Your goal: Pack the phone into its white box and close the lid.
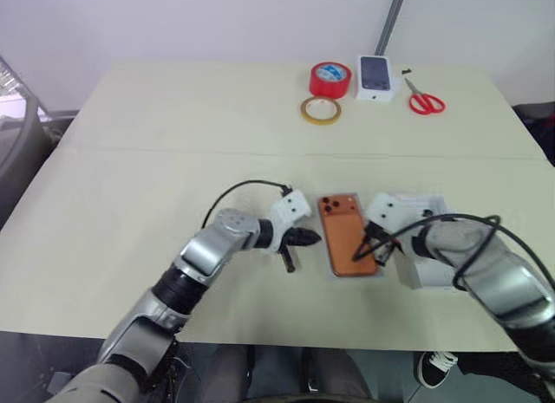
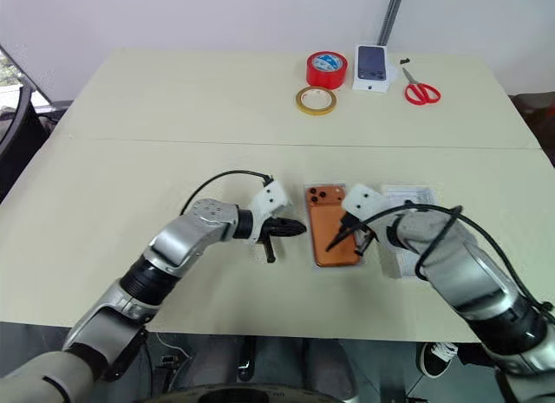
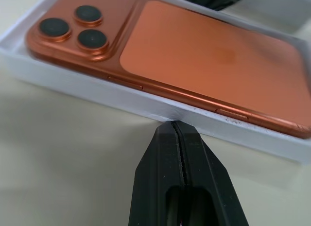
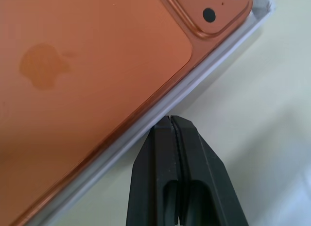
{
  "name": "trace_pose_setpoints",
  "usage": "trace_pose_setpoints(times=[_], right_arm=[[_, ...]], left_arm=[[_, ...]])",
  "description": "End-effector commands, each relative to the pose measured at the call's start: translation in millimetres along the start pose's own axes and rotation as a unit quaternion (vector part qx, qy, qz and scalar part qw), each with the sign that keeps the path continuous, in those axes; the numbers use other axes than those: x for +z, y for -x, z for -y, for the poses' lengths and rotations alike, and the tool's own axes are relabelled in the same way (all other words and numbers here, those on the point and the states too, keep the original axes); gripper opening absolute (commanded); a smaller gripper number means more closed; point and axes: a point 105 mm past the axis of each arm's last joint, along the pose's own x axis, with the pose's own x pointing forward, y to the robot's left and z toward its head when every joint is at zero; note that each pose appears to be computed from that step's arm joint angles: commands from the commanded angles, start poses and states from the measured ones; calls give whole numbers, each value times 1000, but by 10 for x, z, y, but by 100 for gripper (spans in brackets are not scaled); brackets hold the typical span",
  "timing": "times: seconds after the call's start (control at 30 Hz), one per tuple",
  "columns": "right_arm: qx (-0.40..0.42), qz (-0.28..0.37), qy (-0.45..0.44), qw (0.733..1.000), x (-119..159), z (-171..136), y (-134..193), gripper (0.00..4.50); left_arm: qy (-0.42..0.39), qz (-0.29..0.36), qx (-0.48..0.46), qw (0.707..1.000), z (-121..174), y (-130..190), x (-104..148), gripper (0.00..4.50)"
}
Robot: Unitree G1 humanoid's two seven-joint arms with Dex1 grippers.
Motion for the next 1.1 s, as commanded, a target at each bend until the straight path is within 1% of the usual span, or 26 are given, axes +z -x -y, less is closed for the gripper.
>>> trace_pose_setpoints(times=[0.03, 0.2, 0.33, 0.43, 0.5, 0.53, 0.6, 0.67, 0.77, 0.9, 0.97, 1.03, 1.1], right_arm=[[19, 24, 15, 999, 62, -107, 173, 0], [-7, 1, 4, 1000, -96, -23, 240, 0], [-7, 13, -10, 1000, -90, 46, 420, 0], [9, 30, -45, 999, -58, 83, 597, 86], [12, 36, -61, 997, -42, 100, 668, 179], [6, 34, -88, 995, -60, 144, 675, 240], [-2, 23, -130, 991, -119, 202, 643, 342], [-8, 5, -178, 984, -206, 240, 555, 342], [-18, -15, -231, 973, -306, 275, 403, 342], [-31, -29, -271, 962, -340, 335, 294, 342], [-33, -34, -285, 957, -323, 347, 244, 291], [-33, -36, -292, 955, -301, 347, 220, 205], [-32, -35, -293, 955, -269, 344, 217, 106]], left_arm=[[-35, 25, -39, 998, 155, -127, 215, 3], [-36, 25, -49, 998, 181, -157, 215, 3], [-32, 27, -28, 999, 69, -31, 189, 3], [-19, 35, 0, 999, -61, 170, 161, 0], [-16, 49, 7, 999, -92, 285, 173, 0], [-28, 71, 9, 997, -100, 391, 213, 0], [-63, 110, 8, 992, -73, 588, 275, 0], [-109, 125, -5, 986, 15, 761, 266, 0], [-162, 119, -16, 979, 109, 916, 203, 0], [-188, 108, -18, 976, 158, 991, 125, 0], [-193, 106, -19, 975, 192, 1007, 92, 0], [-196, 103, -20, 975, 212, 1000, 64, 0], [-197, 102, -19, 975, 221, 990, 47, 0]])
